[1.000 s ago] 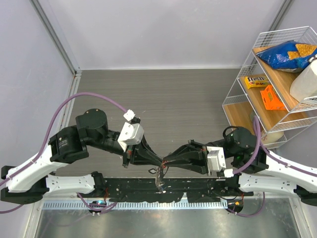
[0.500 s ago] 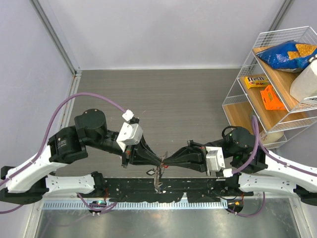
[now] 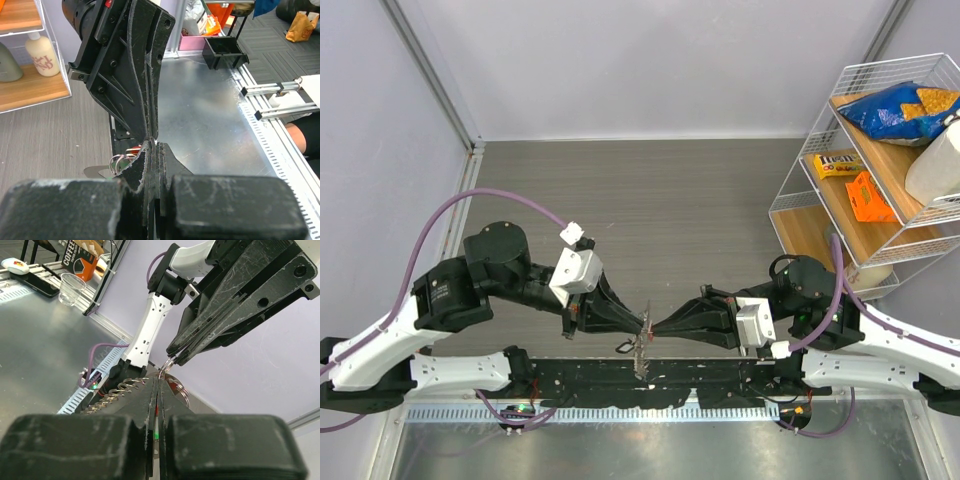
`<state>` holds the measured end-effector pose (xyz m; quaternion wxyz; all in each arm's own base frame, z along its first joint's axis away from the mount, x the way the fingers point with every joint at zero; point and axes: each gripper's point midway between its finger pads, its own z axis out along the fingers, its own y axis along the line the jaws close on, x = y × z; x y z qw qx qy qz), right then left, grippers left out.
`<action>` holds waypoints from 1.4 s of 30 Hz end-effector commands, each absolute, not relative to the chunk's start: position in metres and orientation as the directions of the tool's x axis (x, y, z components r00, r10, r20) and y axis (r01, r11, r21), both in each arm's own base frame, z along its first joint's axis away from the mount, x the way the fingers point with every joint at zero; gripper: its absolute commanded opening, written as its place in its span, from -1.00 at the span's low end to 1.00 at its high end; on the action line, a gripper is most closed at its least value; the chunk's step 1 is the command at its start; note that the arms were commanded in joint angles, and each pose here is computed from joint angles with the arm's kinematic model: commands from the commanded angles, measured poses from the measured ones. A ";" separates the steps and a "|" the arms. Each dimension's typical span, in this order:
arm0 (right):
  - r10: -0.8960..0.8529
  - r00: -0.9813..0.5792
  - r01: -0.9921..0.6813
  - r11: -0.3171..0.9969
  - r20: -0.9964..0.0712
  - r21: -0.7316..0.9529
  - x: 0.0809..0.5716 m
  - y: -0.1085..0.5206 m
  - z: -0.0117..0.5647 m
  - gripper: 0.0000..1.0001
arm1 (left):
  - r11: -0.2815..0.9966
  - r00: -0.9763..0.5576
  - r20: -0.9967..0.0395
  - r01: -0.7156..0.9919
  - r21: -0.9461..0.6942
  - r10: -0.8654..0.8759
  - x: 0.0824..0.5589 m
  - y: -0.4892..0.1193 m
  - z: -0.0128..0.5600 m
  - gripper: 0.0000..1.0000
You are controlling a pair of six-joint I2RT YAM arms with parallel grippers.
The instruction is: Put the keys on the keyring
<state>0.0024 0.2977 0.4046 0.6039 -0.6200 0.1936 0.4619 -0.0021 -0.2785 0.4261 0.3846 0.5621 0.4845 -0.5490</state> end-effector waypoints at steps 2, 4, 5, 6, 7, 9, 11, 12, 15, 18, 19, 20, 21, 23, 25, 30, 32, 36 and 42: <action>0.356 0.499 -0.781 -0.209 -0.790 -0.588 -0.008 0.288 0.423 -0.88 | -0.220 -0.041 -0.999 0.974 -0.046 0.029 -0.001 -0.274 0.449 -1.00; 0.358 0.498 -0.781 -0.210 -0.790 -0.588 -0.009 0.285 0.425 -0.89 | -0.207 -0.040 -0.999 0.977 -0.044 0.020 0.001 -0.274 0.449 -1.00; 0.363 0.498 -0.780 -0.208 -0.787 -0.590 -0.010 0.284 0.427 -0.88 | -0.202 -0.039 -0.999 0.978 -0.040 0.012 0.002 -0.273 0.450 -1.00; 0.363 0.497 -0.782 -0.207 -0.788 -0.588 -0.011 0.281 0.428 -0.88 | -0.194 -0.036 -0.999 0.980 -0.036 0.002 0.002 -0.272 0.451 -1.00; 0.365 0.497 -0.781 -0.207 -0.788 -0.589 -0.011 0.281 0.429 -0.89 | -0.182 -0.035 -0.999 0.983 -0.033 -0.009 0.004 -0.271 0.452 -1.00; 0.373 0.499 -0.780 -0.200 -0.783 -0.592 -0.013 0.274 0.438 -0.89 | -0.153 -0.032 -0.999 0.988 -0.027 -0.027 0.008 -0.269 0.453 -1.00; 0.367 0.496 -0.784 -0.200 -0.787 -0.587 -0.014 0.271 0.442 -0.89 | -0.120 -0.031 -0.999 0.992 -0.026 -0.043 0.013 -0.268 0.454 -1.00; 0.361 0.490 -0.789 -0.202 -0.793 -0.580 -0.014 0.269 0.443 -0.89 | -0.114 -0.032 -0.998 0.993 -0.026 -0.046 0.014 -0.268 0.452 -1.00; 0.345 0.473 -0.805 -0.205 -0.811 -0.557 -0.013 0.266 0.450 -0.88 | -0.081 -0.032 -0.998 0.996 -0.027 -0.058 0.019 -0.268 0.451 -1.00; 0.298 0.455 -0.827 -0.207 -0.839 -0.523 -0.008 0.270 0.448 -0.88 | -0.066 -0.038 -0.998 0.997 -0.034 -0.056 0.023 -0.270 0.447 -1.00; 0.283 0.446 -0.834 -0.213 -0.849 -0.509 -0.008 0.271 0.448 -0.88 | -0.065 -0.042 -0.998 0.997 -0.039 -0.049 0.024 -0.273 0.444 -1.00; 0.279 0.441 -0.837 -0.216 -0.853 -0.503 -0.008 0.270 0.449 -0.88 | -0.064 -0.050 -0.998 0.997 -0.047 -0.044 0.025 -0.275 0.443 -1.00; 0.271 0.433 -0.843 -0.216 -0.860 -0.492 -0.007 0.271 0.450 -0.88 | -0.071 -0.056 -0.998 0.996 -0.054 -0.038 0.024 -0.277 0.441 -1.00; 0.265 0.427 -0.849 -0.212 -0.865 -0.484 -0.006 0.271 0.452 -0.88 | -0.095 -0.071 -0.997 0.993 -0.068 -0.025 0.021 -0.282 0.439 -1.00; 0.258 0.419 -0.856 -0.209 -0.871 -0.474 -0.005 0.272 0.454 -0.88 | -0.125 -0.087 -0.996 0.989 -0.084 -0.021 0.017 -0.285 0.440 -0.87; 0.232 0.407 -0.871 -0.191 -0.883 -0.452 0.001 0.277 0.455 -0.89 | -0.181 -0.115 -0.993 0.978 -0.107 -0.033 0.008 -0.287 0.444 -0.35; 0.229 0.402 -0.882 -0.165 -0.887 -0.442 0.006 0.279 0.457 -0.88 | -0.192 -0.121 -0.992 0.975 -0.113 -0.032 0.006 -0.288 0.444 -0.26; 0.230 0.390 -0.896 -0.129 -0.892 -0.425 0.012 0.282 0.462 -0.88 | -0.190 -0.132 -0.991 0.974 -0.125 -0.023 0.007 -0.290 0.441 -0.21; 0.242 0.380 -0.909 -0.078 -0.893 -0.409 0.020 0.282 0.470 -0.89 | -0.170 -0.141 -0.990 0.976 -0.137 -0.011 0.010 -0.290 0.438 -0.20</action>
